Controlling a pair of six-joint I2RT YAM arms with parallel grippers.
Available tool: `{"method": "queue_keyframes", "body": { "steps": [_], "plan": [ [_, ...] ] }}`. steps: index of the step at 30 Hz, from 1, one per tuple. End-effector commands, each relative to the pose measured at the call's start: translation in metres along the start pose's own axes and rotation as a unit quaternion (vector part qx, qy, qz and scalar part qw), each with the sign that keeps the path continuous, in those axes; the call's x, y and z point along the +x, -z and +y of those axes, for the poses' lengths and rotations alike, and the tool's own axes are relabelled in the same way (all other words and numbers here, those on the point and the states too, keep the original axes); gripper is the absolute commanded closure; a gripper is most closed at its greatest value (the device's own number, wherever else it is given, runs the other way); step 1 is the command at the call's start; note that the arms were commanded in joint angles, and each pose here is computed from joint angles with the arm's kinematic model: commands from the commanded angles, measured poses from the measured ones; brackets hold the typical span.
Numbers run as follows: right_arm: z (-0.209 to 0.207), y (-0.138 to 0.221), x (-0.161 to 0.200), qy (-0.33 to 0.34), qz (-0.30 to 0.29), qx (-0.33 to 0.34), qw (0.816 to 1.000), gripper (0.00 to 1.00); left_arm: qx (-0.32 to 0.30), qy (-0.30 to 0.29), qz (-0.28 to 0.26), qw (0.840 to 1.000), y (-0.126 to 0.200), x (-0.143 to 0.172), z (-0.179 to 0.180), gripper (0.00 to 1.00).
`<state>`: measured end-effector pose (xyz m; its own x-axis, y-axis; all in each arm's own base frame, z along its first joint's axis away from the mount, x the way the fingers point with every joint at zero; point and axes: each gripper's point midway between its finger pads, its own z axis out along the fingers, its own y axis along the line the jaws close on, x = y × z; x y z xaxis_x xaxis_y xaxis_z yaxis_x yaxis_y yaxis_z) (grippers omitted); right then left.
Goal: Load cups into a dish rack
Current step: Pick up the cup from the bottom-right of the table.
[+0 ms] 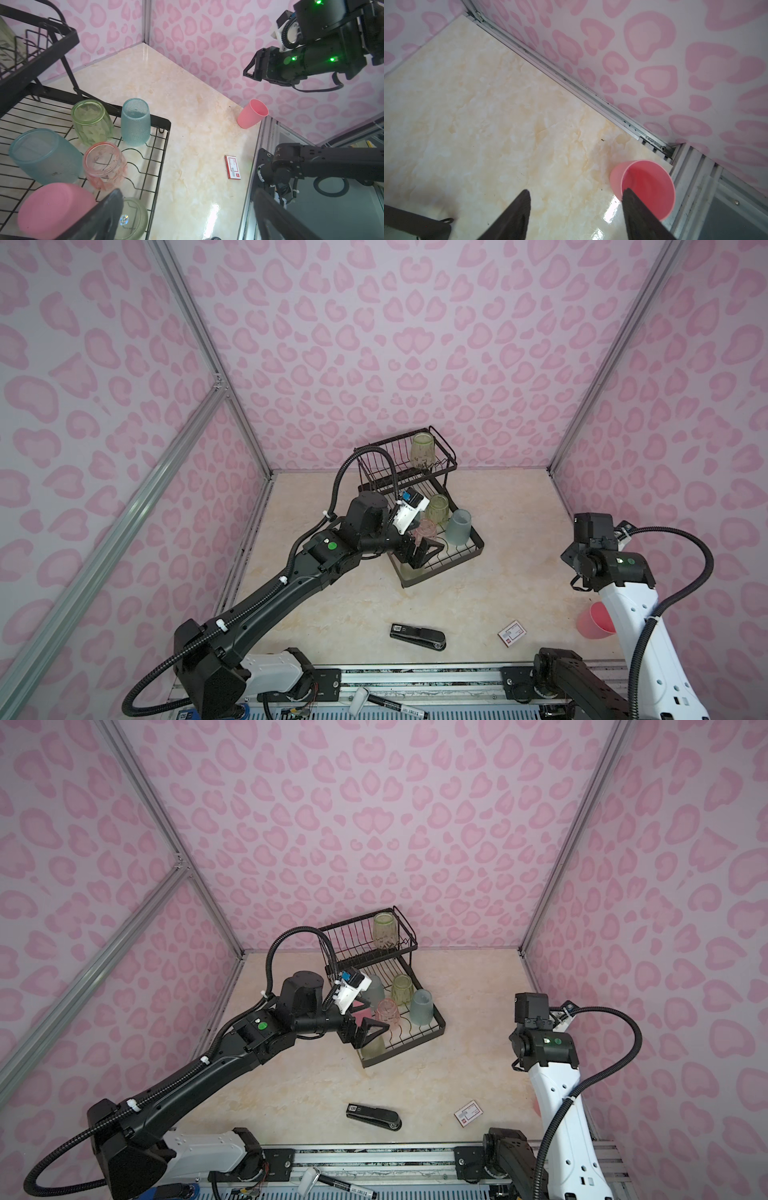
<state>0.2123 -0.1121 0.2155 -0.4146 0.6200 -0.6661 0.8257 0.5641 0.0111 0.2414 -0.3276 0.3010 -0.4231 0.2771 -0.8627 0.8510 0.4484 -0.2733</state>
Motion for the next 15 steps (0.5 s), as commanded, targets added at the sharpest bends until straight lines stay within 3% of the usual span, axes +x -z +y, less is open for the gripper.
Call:
{"method": "queue_keyframes", "body": {
  "steps": [1, 6, 15],
  "plan": [
    [-0.013, -0.005, 0.009, -0.029, 0.022, 0.022, 0.999, 0.31, -0.009, -0.015, 0.013, 1.000, -0.008, 0.008, 0.000, 0.00],
    [-0.037, -0.012, 0.017, -0.041, 0.033, 0.076, 0.996, 0.32, 0.001, -0.023, 0.037, 0.999, -0.020, 0.020, -0.011, 0.00],
    [-0.056, -0.038, 0.043, -0.083, 0.085, 0.082, 0.990, 0.35, 0.019, -0.012, 0.048, 0.999, -0.028, 0.023, -0.016, 0.00]
  ]
}}
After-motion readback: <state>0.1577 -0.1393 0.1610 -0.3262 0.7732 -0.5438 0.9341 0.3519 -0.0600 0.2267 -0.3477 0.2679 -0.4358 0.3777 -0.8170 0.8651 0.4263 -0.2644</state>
